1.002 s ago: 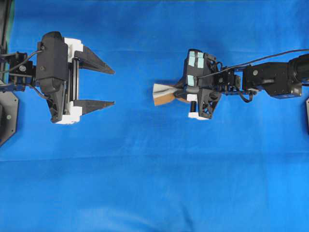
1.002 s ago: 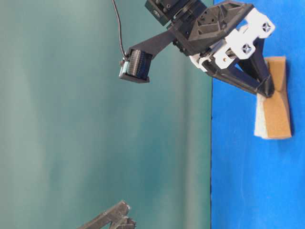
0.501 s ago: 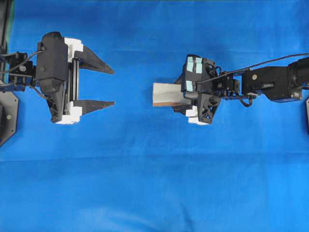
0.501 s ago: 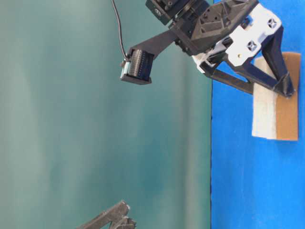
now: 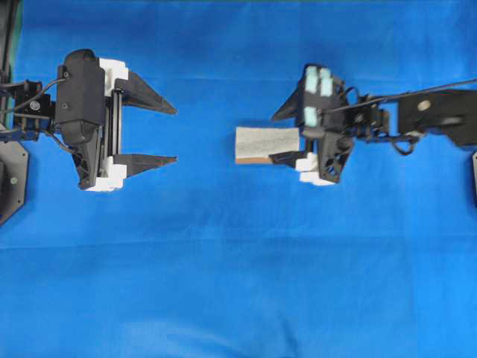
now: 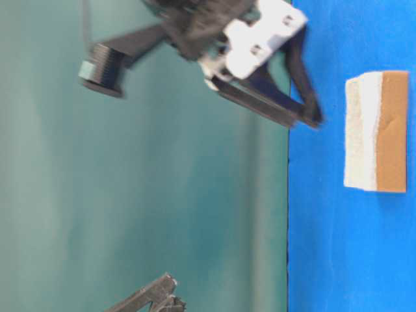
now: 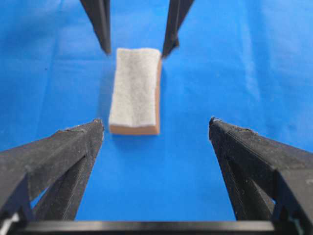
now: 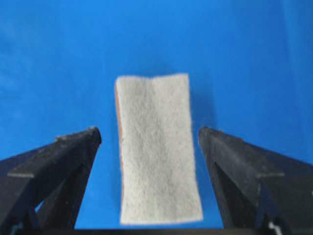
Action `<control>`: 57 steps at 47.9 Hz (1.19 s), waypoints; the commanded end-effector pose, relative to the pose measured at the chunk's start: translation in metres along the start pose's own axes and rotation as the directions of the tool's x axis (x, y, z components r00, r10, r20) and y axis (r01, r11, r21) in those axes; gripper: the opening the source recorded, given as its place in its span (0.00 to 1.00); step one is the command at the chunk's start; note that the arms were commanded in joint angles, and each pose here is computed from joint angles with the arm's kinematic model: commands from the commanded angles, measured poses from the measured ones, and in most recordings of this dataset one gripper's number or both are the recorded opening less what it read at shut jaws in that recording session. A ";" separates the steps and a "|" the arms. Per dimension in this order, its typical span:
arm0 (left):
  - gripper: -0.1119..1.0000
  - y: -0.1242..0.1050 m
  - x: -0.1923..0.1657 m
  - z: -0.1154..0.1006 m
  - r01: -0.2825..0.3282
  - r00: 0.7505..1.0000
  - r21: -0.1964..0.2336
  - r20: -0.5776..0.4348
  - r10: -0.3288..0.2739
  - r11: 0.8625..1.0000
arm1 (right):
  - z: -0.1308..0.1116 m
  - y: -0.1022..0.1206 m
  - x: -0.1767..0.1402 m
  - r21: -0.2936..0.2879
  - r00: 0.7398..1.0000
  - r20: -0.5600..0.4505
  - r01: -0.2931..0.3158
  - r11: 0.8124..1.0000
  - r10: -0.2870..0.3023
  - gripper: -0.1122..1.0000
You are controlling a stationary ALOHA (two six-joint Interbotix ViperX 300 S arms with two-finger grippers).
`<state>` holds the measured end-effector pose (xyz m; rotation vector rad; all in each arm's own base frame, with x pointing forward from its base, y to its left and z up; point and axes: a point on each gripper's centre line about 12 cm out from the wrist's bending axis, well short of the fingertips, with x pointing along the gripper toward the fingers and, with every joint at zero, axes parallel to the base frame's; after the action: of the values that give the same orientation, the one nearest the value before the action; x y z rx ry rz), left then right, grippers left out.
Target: Hand over the sponge with the left arm and wipe it with the right arm.
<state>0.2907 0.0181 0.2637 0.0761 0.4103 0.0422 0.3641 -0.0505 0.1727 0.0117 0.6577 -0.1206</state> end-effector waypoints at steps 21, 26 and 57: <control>0.91 0.001 -0.001 0.007 -0.002 1.000 -0.003 0.024 0.002 1.000 | 0.040 0.004 -0.075 -0.008 0.985 0.174 -0.003 1.000 0.005 0.77; 0.91 0.000 -0.001 0.007 -0.001 1.000 -0.002 0.025 0.001 1.000 | 0.039 0.004 -0.072 -0.008 0.984 0.176 -0.004 1.000 0.006 0.77; 0.91 0.001 -0.043 0.017 -0.007 0.992 -0.014 0.122 0.009 1.000 | 0.032 0.003 -0.138 0.002 0.964 0.267 0.002 1.000 -0.002 0.76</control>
<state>0.2657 0.0169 0.2856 0.0681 0.3319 0.0488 0.2864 -0.0359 0.2658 -0.0033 0.4428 -0.1213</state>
